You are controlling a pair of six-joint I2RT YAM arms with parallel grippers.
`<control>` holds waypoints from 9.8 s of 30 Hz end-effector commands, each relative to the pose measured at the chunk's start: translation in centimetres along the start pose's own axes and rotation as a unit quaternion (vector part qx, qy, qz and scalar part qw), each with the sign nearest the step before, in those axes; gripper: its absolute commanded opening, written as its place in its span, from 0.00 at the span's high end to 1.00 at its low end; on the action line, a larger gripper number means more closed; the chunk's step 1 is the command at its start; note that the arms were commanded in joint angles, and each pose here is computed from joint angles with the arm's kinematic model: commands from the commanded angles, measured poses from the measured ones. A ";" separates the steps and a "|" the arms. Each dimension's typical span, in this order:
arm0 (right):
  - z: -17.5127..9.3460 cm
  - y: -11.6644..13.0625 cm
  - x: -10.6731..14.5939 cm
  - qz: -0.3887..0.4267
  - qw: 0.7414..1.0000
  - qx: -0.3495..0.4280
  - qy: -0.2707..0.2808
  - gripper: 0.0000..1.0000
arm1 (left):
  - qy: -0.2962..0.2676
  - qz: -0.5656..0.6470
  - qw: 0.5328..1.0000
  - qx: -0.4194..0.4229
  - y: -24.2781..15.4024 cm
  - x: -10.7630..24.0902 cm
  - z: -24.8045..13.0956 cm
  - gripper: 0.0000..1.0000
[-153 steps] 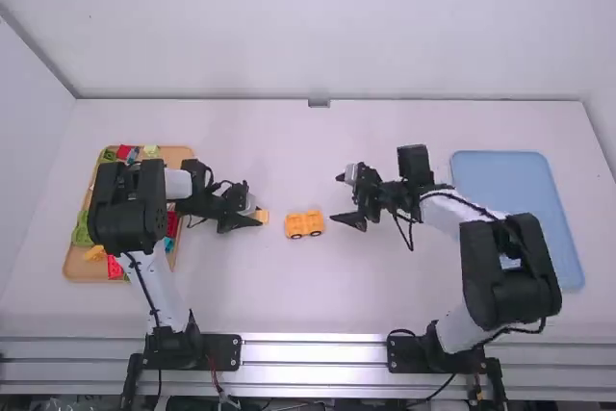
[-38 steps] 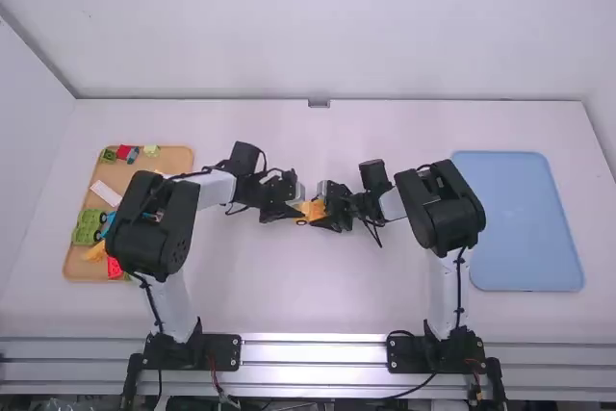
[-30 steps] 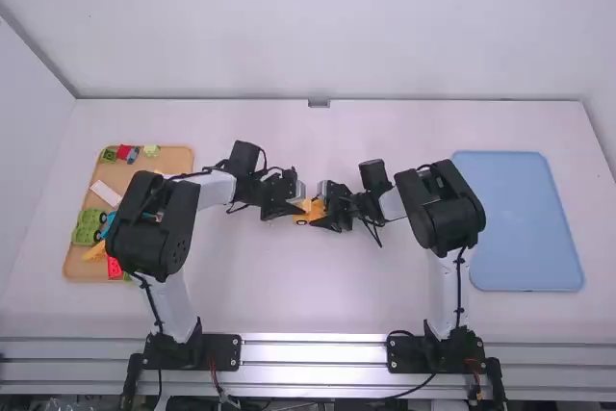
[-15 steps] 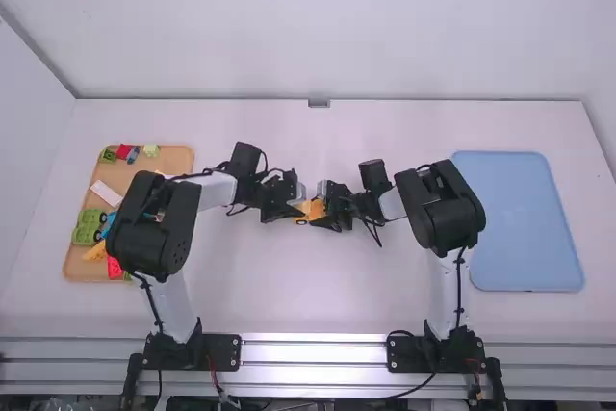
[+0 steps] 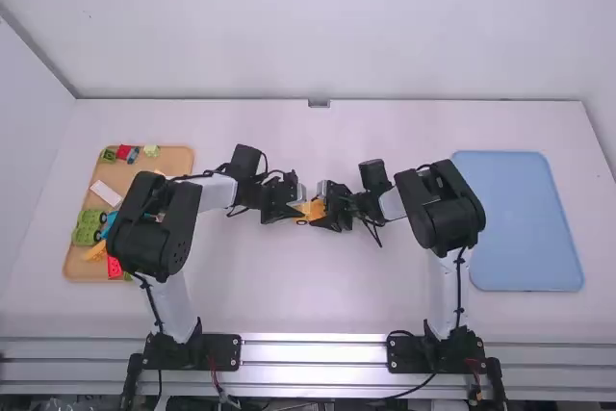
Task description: Assemble lego blocks to make yellow taxi
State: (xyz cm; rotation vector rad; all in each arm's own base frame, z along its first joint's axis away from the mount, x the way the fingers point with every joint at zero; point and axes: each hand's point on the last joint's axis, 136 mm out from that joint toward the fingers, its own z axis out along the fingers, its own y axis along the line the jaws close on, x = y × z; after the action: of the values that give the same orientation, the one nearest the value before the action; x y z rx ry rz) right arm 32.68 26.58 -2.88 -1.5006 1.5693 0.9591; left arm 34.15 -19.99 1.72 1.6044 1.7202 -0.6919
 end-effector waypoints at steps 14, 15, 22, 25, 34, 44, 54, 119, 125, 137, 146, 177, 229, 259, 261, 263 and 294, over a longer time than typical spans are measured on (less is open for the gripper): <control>0.3 0.1 0.8 0.017 1.000 0.000 0.012 0.42 | 0.008 -0.003 1.000 0.003 -0.4 0.4 0.5 0.98; 0.3 0.1 0.8 0.016 1.000 0.000 0.012 0.42 | 0.008 -0.003 1.000 0.003 -0.4 0.4 0.5 0.98; 0.3 0.0 0.8 0.017 1.000 0.000 0.012 0.39 | 0.008 -0.003 1.000 0.004 -0.5 0.4 0.5 0.95; 0.3 0.0 0.8 0.017 1.000 0.001 0.012 0.39 | 0.009 -0.005 1.000 0.005 -0.5 0.4 0.5 0.84; 0.3 0.0 0.8 0.017 1.000 0.000 0.012 0.38 | 0.005 -0.004 1.000 0.007 -0.6 0.3 0.5 0.50; 0.3 0.0 0.9 0.017 1.000 0.001 0.013 0.38 | -0.034 0.026 0.999 0.006 -0.1 -1.1 -0.1 0.38; 0.3 0.0 0.9 0.018 1.000 0.001 0.014 0.38 | -0.034 0.006 0.999 -0.013 1.6 -2.6 -2.5 0.93; -3.0 -0.5 -1.6 0.029 0.998 0.014 0.045 0.03 | 0.036 -0.153 0.964 -0.214 5.9 -4.8 -12.0 0.01; -7.6 -2.3 -6.2 0.026 0.994 0.087 0.067 0.01 | 0.046 -0.299 0.877 -0.374 8.3 -2.4 -19.0 0.01; -7.3 -2.4 -19.7 -0.030 0.997 0.070 -0.004 0.01 | -0.035 -0.459 0.720 -0.519 7.3 -0.6 -30.6 0.01; -4.5 -1.8 -24.1 -0.052 0.995 0.088 -0.005 0.01 | -0.042 -0.492 0.673 -0.551 5.6 1.2 -34.2 0.01; -3.0 -1.5 -24.0 -0.066 0.991 0.114 0.036 0.01 | 0.167 -0.674 0.531 -0.485 11.5 15.3 -33.3 0.40; -3.1 -1.7 -23.5 -0.062 0.990 0.122 0.046 0.01 | 0.149 -0.696 0.478 -0.515 10.0 25.0 -26.4 0.74; -3.2 -2.1 -23.4 -0.063 0.988 0.132 0.051 0.02 | 0.124 -0.747 0.395 -0.520 10.8 22.9 -32.2 0.56; -3.2 -2.1 -23.4 -0.062 0.988 0.131 0.051 0.01 | 0.115 -0.742 0.400 -0.526 11.3 23.0 -32.1 0.59; -3.2 -2.0 -23.4 -0.062 0.988 0.131 0.052 0.01 | 0.109 -0.738 0.401 -0.531 11.6 23.2 -32.0 0.60; -3.2 -1.9 -23.0 -0.057 0.989 0.128 0.058 0.01 | 0.069 -0.717 0.451 -0.527 13.6 23.1 -31.3 0.40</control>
State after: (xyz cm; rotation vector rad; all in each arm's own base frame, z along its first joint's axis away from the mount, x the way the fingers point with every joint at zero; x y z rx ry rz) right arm 34.64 33.57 17.77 -1.4850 1.6246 0.5984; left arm 42.72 20.46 3.71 -1.0210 2.4682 0.1219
